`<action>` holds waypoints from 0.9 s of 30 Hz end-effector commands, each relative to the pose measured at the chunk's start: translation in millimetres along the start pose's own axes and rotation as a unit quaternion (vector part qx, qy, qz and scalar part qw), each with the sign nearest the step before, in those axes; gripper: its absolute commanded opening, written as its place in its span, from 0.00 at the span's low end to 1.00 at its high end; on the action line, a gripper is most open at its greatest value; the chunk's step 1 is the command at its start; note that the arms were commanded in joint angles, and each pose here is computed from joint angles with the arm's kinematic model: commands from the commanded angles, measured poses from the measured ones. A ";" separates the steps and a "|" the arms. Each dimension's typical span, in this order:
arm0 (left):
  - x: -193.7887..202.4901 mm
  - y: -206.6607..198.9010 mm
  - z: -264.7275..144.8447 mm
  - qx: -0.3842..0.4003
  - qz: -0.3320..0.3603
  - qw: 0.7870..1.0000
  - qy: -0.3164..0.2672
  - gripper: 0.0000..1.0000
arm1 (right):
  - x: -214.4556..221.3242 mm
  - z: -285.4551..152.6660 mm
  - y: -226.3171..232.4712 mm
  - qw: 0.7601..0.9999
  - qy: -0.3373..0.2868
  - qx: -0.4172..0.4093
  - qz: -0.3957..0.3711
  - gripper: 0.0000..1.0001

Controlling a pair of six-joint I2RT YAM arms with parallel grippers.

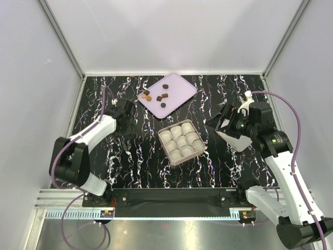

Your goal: Pack the chocolate

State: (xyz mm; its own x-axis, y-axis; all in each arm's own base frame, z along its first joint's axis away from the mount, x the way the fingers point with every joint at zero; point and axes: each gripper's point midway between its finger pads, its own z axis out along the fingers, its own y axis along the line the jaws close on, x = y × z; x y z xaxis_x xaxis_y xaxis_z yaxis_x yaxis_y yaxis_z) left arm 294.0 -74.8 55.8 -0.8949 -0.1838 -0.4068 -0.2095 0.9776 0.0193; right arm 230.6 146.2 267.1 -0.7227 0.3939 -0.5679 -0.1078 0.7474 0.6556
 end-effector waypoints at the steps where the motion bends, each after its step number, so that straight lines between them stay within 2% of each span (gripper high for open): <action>1: -38.7 -2.3 -56.2 0.027 0.015 0.998 -0.063 0.66 | -6.1 -9.1 4.6 1.000 -0.017 -0.001 -0.006 1.00; 6: -35.9 -8.4 -86.2 0.063 0.044 0.996 -0.052 0.60 | 0.5 -5.5 -9.0 1.000 -0.009 0.025 -0.004 1.00; 17: -50.8 -18.3 -134.1 0.110 0.074 0.987 -0.090 0.58 | -5.3 -10.1 -10.6 0.999 -0.019 0.040 -0.006 1.00; 27: -82.7 -75.8 -147.5 0.155 0.122 0.971 -0.138 0.50 | -7.2 3.2 -14.0 0.999 -0.011 0.042 -0.002 1.00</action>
State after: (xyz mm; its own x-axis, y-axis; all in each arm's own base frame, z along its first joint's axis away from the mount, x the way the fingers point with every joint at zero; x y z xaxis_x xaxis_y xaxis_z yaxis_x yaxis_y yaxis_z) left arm 302.6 -127.7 204.7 -0.8110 0.0289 -0.5844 0.1034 0.9901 -0.0945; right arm 230.1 133.0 250.0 -0.7306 0.4038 -0.5506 -0.0218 0.7922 0.6099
